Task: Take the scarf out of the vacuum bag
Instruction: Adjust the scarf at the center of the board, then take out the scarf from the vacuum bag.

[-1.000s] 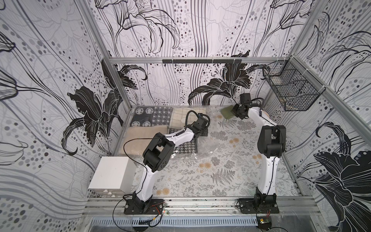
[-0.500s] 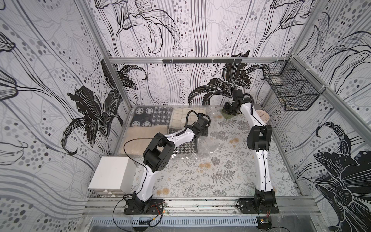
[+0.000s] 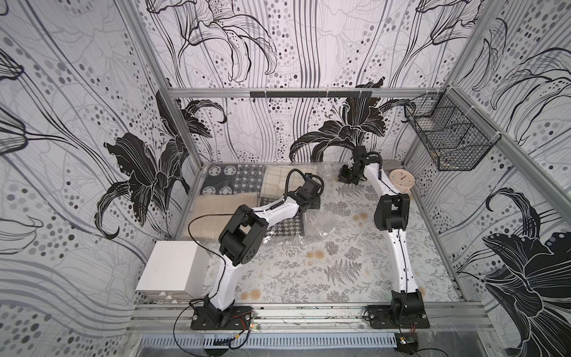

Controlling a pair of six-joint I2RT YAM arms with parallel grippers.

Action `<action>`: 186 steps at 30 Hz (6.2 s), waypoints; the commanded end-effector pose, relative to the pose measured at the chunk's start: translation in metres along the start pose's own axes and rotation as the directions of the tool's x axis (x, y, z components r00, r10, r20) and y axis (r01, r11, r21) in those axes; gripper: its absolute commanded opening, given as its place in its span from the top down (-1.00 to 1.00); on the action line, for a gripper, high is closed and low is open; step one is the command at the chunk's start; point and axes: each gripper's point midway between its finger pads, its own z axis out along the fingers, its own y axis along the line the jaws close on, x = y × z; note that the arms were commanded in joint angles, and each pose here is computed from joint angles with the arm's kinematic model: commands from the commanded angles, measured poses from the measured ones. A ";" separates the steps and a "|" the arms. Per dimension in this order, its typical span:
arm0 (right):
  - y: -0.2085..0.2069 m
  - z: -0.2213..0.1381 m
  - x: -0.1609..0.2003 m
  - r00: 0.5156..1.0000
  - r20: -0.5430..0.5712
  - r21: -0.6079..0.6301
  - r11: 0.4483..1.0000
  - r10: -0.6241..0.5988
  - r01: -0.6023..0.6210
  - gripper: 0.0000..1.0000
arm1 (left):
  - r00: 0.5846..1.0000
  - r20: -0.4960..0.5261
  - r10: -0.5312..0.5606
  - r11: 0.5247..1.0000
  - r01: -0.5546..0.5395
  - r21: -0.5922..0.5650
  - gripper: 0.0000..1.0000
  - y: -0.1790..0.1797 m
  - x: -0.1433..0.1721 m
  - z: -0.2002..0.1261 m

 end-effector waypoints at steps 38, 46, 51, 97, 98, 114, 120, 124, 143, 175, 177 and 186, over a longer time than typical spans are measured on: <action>0.052 -0.109 0.058 0.944 0.226 -0.101 0.959 -0.239 0.266 1.00 | 0.996 0.083 0.044 0.998 -0.048 0.043 1.00 -0.014 -0.025 -0.014; 0.012 -0.106 0.120 0.879 0.173 0.309 0.872 -0.444 0.380 1.00 | 0.987 0.154 0.045 0.998 -0.051 0.036 1.00 -0.010 -0.034 -0.024; 0.017 -0.098 0.146 0.917 0.156 0.175 0.924 -0.366 0.339 1.00 | 0.983 0.175 0.047 0.998 -0.055 0.040 1.00 -0.010 -0.040 -0.031; 0.015 -0.117 0.131 0.945 0.198 0.026 0.966 -0.259 0.259 0.22 | 0.959 0.276 0.064 0.984 -0.107 0.144 1.00 -0.036 -0.058 -0.059; 0.016 -0.117 0.132 0.945 0.195 0.021 0.965 -0.261 0.262 0.21 | 0.958 0.278 0.063 0.983 -0.108 0.146 1.00 -0.037 -0.058 -0.059; 0.029 -0.109 0.136 0.976 0.147 -0.160 0.970 -0.161 0.185 0.21 | 0.952 0.298 0.070 0.978 -0.125 0.168 1.00 -0.054 -0.068 -0.068; 0.048 -0.091 0.145 0.982 0.101 -0.231 0.956 -0.160 0.180 0.21 | 0.954 0.291 0.065 0.979 -0.118 0.167 1.00 -0.053 -0.064 -0.067; 0.051 -0.078 0.150 0.984 0.085 -0.228 0.958 -0.157 0.172 0.21 | 0.954 0.292 0.067 0.976 -0.123 0.179 1.00 -0.058 -0.061 -0.069; 0.040 -0.083 0.150 0.976 0.102 -0.162 0.965 -0.193 0.208 0.21 | 0.953 0.294 0.072 0.968 -0.137 0.208 1.00 -0.078 -0.057 -0.067; 0.045 -0.057 0.138 0.994 0.098 -0.337 0.938 -0.055 0.085 -0.10 | 0.950 0.307 0.059 0.968 -0.130 0.215 1.00 -0.066 -0.064 -0.085; 0.050 -0.051 0.136 0.994 0.106 -0.381 0.923 -0.023 0.062 -0.13 | 0.951 0.303 0.060 0.967 -0.131 0.220 1.00 -0.067 -0.064 -0.084; 0.061 -0.025 0.131 0.997 0.070 -0.477 0.879 0.043 -0.005 -0.23 | 0.955 0.291 0.056 0.960 -0.131 0.246 1.00 -0.074 -0.063 -0.085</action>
